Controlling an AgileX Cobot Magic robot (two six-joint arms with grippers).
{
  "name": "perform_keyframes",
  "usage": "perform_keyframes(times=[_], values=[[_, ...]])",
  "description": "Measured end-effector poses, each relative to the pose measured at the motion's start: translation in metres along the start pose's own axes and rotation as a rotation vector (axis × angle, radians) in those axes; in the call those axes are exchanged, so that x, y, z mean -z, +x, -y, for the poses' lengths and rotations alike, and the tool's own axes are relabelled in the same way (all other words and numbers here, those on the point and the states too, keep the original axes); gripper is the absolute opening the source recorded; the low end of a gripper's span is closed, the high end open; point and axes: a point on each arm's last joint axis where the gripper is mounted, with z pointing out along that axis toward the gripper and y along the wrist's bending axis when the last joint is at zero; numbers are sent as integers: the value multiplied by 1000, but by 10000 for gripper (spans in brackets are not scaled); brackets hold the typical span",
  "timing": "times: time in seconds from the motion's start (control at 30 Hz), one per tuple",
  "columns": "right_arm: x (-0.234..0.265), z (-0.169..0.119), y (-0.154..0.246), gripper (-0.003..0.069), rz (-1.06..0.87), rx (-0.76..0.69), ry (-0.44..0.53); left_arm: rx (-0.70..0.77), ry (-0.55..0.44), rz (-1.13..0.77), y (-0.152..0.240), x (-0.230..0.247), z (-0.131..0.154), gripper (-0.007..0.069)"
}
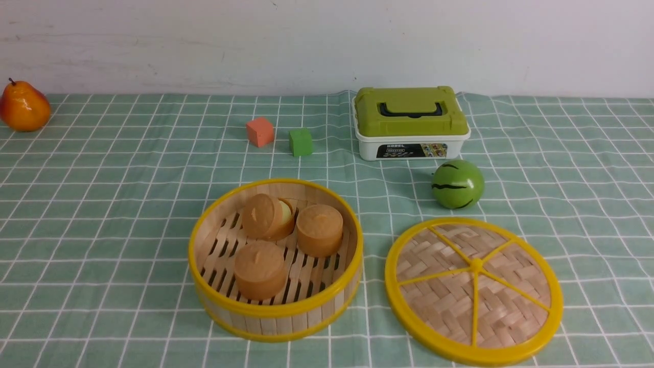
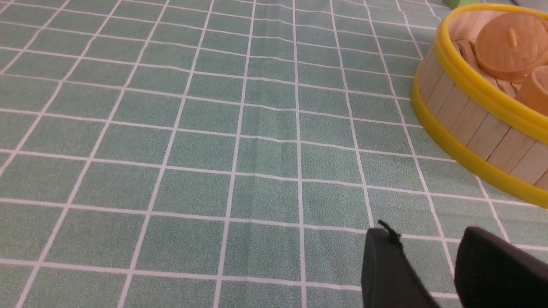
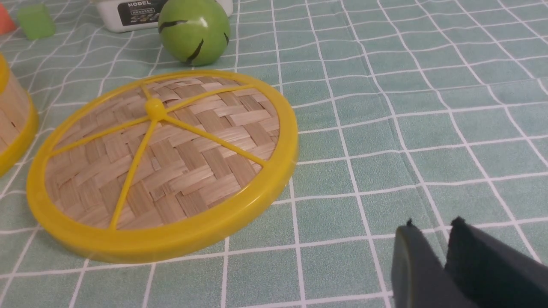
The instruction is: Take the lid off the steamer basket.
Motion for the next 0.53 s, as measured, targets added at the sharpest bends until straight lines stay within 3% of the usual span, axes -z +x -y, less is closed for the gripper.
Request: perform_keyframes(times=[0.53], values=[[0, 0, 0, 114, 0, 0, 0, 0, 0, 0, 0, 0, 0, 239]])
